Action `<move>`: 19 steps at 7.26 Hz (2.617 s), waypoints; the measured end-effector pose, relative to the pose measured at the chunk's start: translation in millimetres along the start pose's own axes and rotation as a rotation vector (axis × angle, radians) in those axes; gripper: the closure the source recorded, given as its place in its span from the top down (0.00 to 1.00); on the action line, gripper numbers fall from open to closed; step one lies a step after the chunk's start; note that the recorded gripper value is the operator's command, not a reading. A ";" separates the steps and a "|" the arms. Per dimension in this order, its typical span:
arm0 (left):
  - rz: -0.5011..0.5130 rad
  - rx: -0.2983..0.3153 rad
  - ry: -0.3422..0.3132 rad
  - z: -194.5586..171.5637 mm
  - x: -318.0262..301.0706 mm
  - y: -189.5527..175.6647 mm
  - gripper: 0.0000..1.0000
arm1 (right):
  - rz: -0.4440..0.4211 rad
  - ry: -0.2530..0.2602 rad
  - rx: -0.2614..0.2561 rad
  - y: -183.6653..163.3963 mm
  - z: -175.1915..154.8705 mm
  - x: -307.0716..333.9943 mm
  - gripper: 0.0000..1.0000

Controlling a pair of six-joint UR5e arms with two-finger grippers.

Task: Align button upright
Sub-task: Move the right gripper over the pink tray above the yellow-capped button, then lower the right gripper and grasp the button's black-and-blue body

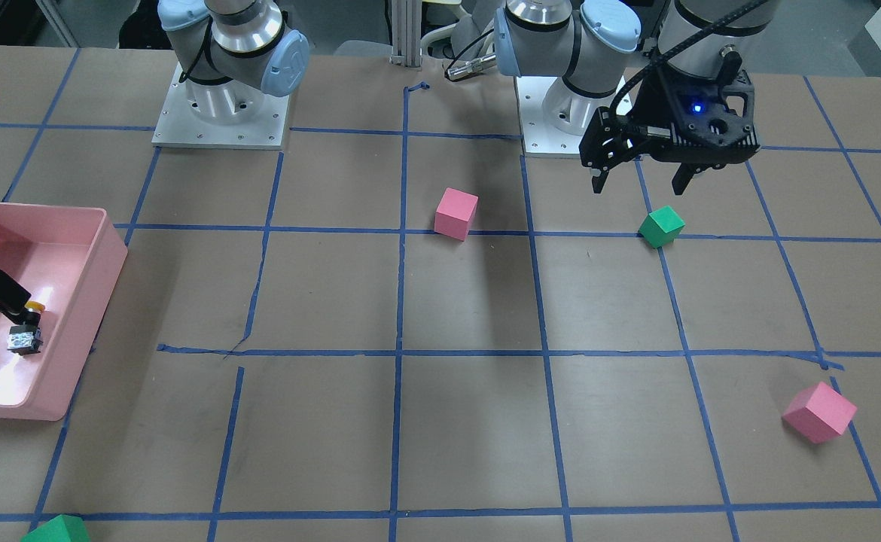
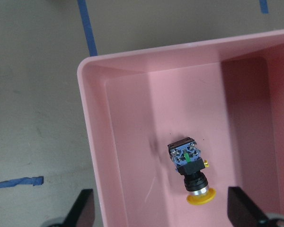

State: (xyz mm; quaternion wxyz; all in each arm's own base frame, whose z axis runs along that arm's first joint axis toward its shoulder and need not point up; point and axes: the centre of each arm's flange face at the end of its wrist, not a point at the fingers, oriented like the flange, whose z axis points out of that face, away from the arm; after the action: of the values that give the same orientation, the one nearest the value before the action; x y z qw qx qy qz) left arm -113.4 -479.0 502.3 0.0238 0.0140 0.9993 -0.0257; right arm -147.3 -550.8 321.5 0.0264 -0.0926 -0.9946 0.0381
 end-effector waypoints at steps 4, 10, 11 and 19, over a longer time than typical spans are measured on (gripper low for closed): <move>0.000 0.003 -0.001 -1.5 0.2 0.4 1.00 | -0.047 -0.021 -0.020 4.5 14.5 12.0 1.00; 0.000 0.003 0.000 -0.9 -0.6 -0.3 1.00 | -0.205 -0.073 -0.025 -2.2 49.5 47.6 1.00; 0.000 0.003 0.000 -0.9 -0.8 -0.6 1.00 | -0.240 -0.074 -0.023 -4.5 61.0 51.7 1.00; -0.001 0.001 0.000 1.4 -0.8 -3.0 1.00 | -0.385 -0.075 -0.046 -11.2 104.7 58.7 1.00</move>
State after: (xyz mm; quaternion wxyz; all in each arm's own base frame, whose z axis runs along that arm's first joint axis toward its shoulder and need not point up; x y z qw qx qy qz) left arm -112.6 -482.1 501.1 0.0237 0.0135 0.9993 -0.0264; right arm -213.2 -558.3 220.8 -0.0060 0.1002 -0.9949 0.0133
